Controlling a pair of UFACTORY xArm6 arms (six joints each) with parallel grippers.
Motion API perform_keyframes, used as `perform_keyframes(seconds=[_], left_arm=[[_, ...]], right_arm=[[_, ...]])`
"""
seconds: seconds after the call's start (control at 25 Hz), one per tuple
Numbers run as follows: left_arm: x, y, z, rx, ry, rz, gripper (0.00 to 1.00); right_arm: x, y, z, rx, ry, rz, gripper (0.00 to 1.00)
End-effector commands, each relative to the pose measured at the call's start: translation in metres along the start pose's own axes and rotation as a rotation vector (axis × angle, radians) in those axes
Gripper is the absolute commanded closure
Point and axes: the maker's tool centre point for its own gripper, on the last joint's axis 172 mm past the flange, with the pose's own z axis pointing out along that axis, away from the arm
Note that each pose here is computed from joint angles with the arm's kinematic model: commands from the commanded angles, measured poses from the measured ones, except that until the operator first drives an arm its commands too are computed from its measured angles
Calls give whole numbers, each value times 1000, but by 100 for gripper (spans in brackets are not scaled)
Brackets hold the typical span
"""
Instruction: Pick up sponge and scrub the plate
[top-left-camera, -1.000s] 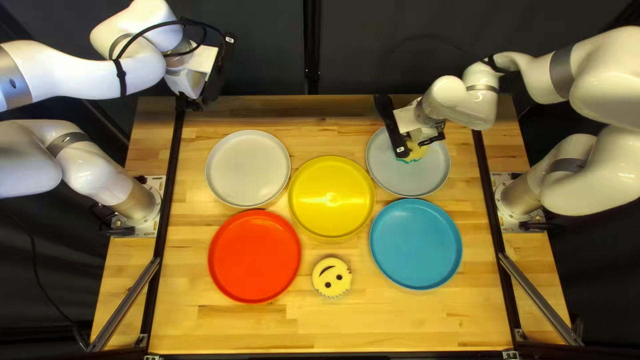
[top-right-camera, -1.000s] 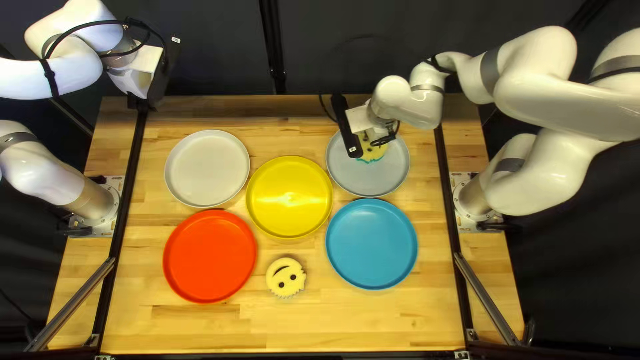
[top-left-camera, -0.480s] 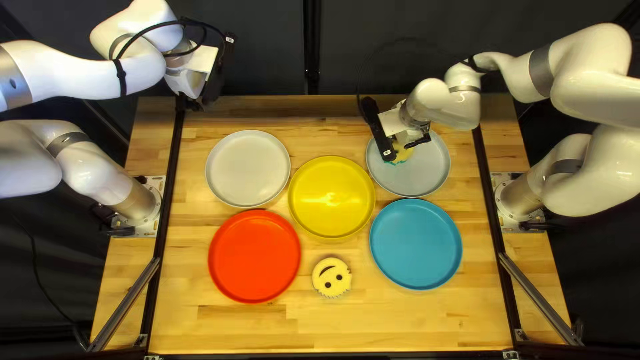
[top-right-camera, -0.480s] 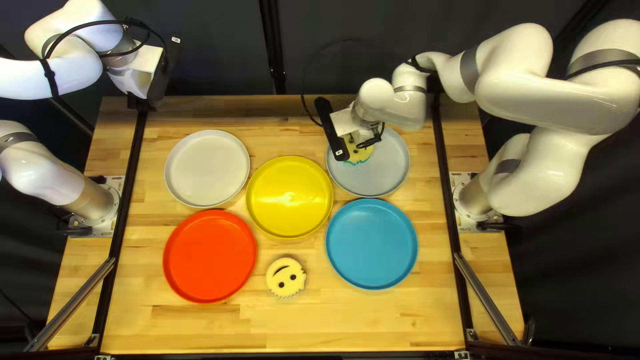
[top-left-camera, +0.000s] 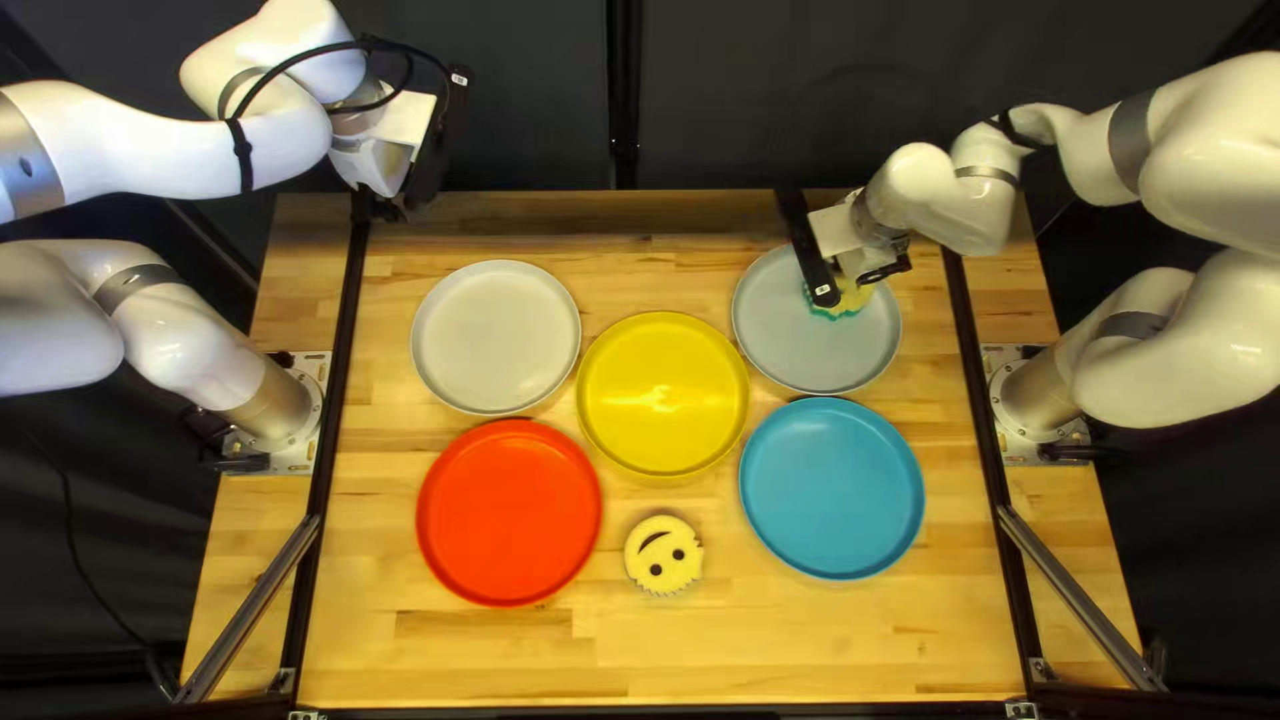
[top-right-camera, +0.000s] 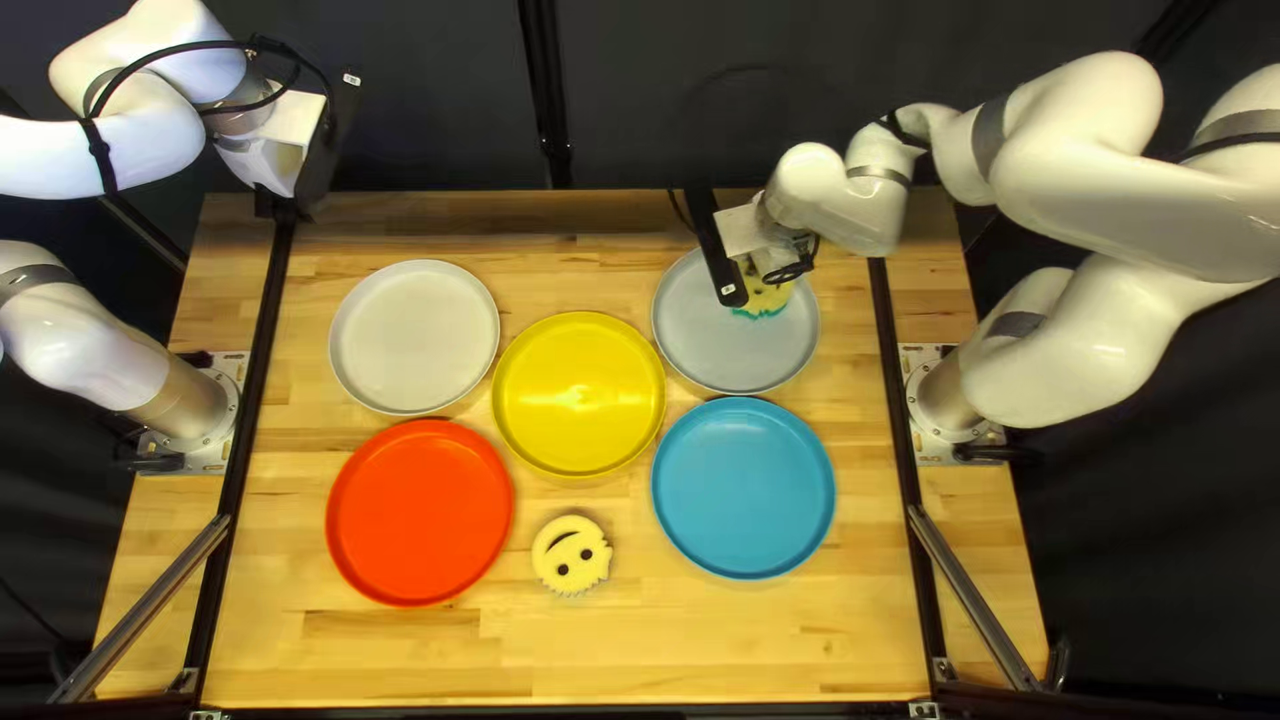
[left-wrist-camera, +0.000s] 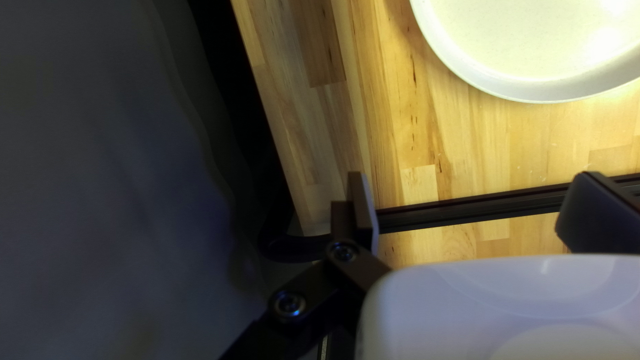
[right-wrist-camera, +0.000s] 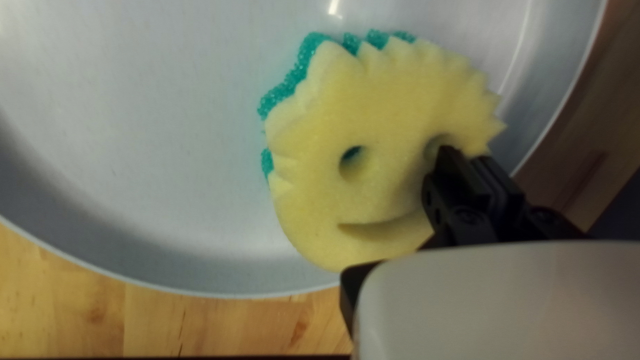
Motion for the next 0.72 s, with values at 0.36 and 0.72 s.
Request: perform_keyframes(seconds=[0.36, 0.72], left_arm=[[0, 0, 0, 0, 0, 0, 0], [0, 0, 0, 0, 0, 0, 0]], right_arm=[[71, -3, -7, -25, 32, -56, 100], [82, -19, -16, -4, 38, -77, 100]])
